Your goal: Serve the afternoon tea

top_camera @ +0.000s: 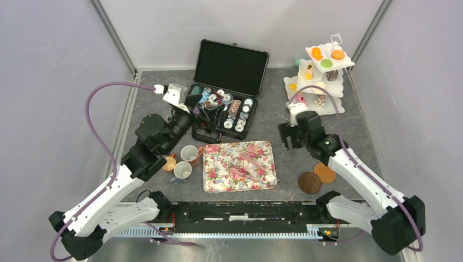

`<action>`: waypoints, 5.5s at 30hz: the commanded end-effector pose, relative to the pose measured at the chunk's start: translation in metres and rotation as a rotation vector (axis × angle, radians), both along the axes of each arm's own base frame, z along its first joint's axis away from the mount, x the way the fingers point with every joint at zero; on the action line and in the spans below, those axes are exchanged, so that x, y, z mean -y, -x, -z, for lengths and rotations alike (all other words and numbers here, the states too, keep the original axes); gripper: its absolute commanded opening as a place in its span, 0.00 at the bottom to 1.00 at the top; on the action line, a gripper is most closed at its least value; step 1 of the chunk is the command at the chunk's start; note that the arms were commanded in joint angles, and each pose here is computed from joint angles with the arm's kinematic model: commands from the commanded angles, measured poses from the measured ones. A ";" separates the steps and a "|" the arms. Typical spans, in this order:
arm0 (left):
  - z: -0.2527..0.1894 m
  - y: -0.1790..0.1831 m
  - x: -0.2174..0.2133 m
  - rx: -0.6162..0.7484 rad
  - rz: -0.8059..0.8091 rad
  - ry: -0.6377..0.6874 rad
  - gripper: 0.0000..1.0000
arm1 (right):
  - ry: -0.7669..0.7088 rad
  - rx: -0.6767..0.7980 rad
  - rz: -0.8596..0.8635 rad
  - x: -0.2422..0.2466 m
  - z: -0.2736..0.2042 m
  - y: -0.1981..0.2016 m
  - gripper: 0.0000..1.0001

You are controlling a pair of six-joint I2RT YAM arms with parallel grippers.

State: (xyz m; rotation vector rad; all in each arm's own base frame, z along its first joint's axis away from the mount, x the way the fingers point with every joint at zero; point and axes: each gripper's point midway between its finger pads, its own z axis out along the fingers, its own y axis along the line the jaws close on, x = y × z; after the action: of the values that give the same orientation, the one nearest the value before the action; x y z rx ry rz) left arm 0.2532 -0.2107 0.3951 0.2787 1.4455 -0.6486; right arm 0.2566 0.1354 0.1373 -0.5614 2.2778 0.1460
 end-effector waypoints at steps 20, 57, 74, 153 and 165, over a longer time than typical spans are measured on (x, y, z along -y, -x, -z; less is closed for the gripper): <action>-0.026 0.009 -0.008 0.059 0.005 0.052 1.00 | -0.163 -0.002 0.874 0.161 0.085 -0.046 0.35; -0.023 0.007 -0.005 0.052 0.005 0.042 1.00 | -0.305 0.047 0.968 0.265 0.082 -0.107 0.49; -0.027 0.007 -0.016 0.061 -0.031 0.054 1.00 | -0.427 0.503 0.050 0.050 -0.085 -0.111 0.84; -0.044 0.007 -0.058 0.115 -0.163 0.134 1.00 | -0.223 0.472 -1.389 -0.356 0.016 -0.005 0.00; -0.048 0.010 -0.062 0.124 -0.168 0.148 1.00 | -0.390 0.536 -1.090 -0.291 -0.055 0.004 0.00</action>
State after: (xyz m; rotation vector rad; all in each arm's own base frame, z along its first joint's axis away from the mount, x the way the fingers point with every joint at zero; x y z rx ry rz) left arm 0.2453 -0.1534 0.4303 0.1105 1.3277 -0.5736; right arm 0.2483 0.4390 0.1199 -1.5733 1.2722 0.8316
